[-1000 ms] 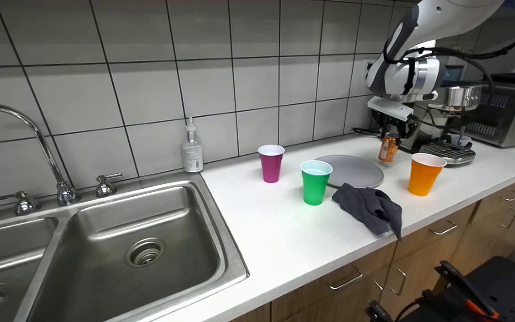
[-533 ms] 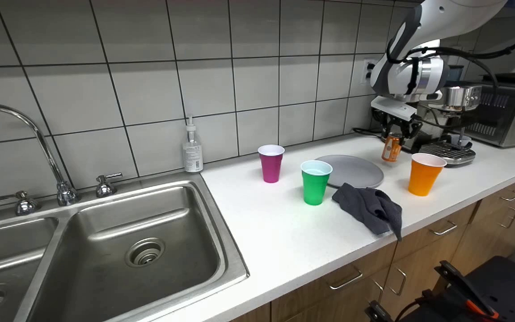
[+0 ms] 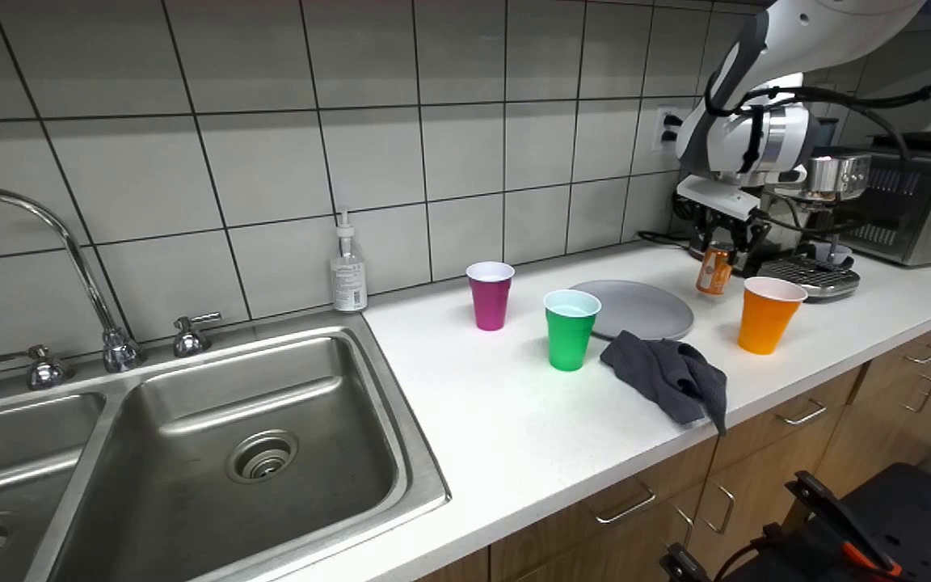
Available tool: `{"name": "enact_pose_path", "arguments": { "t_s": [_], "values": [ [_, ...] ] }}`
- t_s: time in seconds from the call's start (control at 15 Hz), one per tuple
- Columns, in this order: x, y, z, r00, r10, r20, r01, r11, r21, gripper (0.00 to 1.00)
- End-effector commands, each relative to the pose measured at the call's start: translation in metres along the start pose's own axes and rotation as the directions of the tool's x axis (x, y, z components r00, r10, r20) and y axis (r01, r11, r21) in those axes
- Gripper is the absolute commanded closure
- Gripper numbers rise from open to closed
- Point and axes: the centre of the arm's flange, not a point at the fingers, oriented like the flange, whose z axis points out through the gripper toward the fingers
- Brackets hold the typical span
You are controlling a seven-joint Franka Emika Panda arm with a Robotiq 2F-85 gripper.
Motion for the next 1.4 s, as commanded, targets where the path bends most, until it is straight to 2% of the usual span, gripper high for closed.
{"name": "enact_pose_path", "arguments": {
  "t_s": [0.0,1.33],
  "values": [
    [0.008,-0.001,-0.006,1.000,0.021,0.006,-0.021,1.000,0.014,0.61],
    [0.005,0.004,0.007,0.999,0.027,0.018,-0.027,1.000,0.002,0.61]
  ]
}}
